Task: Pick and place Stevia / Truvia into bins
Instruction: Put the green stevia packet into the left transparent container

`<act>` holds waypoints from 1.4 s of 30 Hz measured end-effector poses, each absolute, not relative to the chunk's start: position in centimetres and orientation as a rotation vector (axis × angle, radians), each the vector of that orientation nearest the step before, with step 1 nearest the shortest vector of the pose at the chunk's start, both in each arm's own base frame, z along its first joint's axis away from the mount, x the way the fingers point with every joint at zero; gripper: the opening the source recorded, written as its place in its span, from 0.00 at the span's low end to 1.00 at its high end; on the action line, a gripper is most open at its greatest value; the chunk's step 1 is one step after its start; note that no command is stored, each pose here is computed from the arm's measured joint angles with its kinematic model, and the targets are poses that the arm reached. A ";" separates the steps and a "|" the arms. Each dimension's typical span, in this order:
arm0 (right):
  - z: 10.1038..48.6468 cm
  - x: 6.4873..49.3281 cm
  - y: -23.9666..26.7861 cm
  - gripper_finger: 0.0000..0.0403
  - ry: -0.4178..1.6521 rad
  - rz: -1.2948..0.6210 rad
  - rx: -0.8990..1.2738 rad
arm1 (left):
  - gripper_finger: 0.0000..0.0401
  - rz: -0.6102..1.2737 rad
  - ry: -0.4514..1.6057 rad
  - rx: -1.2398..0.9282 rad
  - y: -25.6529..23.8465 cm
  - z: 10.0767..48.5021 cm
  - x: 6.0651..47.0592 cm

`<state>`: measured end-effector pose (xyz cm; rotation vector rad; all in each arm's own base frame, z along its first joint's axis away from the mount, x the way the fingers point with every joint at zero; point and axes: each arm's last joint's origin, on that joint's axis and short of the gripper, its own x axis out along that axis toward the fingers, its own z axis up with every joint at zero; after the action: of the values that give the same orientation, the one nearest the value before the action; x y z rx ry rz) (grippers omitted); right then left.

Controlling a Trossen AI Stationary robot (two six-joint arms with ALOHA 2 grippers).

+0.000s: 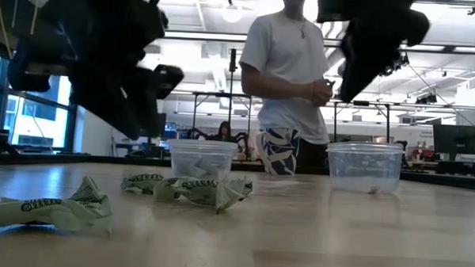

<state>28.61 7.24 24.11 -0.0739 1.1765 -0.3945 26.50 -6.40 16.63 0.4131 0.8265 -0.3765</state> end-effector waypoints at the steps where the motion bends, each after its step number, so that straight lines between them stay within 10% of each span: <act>1: 24.2 27.9 7.2 0.47 1.164 -0.412 -0.049 | 0.37 -0.402 0.826 0.428 -6.5 16.7 26.7; 24: 22.5 25.6 6.2 0.48 1.144 -0.504 0.035 | 0.37 -0.554 0.952 0.557 -7.5 13.0 30.3; 33: 22.5 25.6 6.2 0.48 1.137 -0.513 0.028 | 0.06 -0.518 1.038 0.549 -7.5 13.7 30.7; 42: 22.6 25.8 6.2 0.48 1.119 -0.508 0.034 | 0.07 -0.310 1.097 0.465 -5.8 18.1 32.6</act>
<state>25.83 6.22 22.58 0.0337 1.1187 -0.5078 32.59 -5.76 18.05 0.4655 1.0975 -0.3097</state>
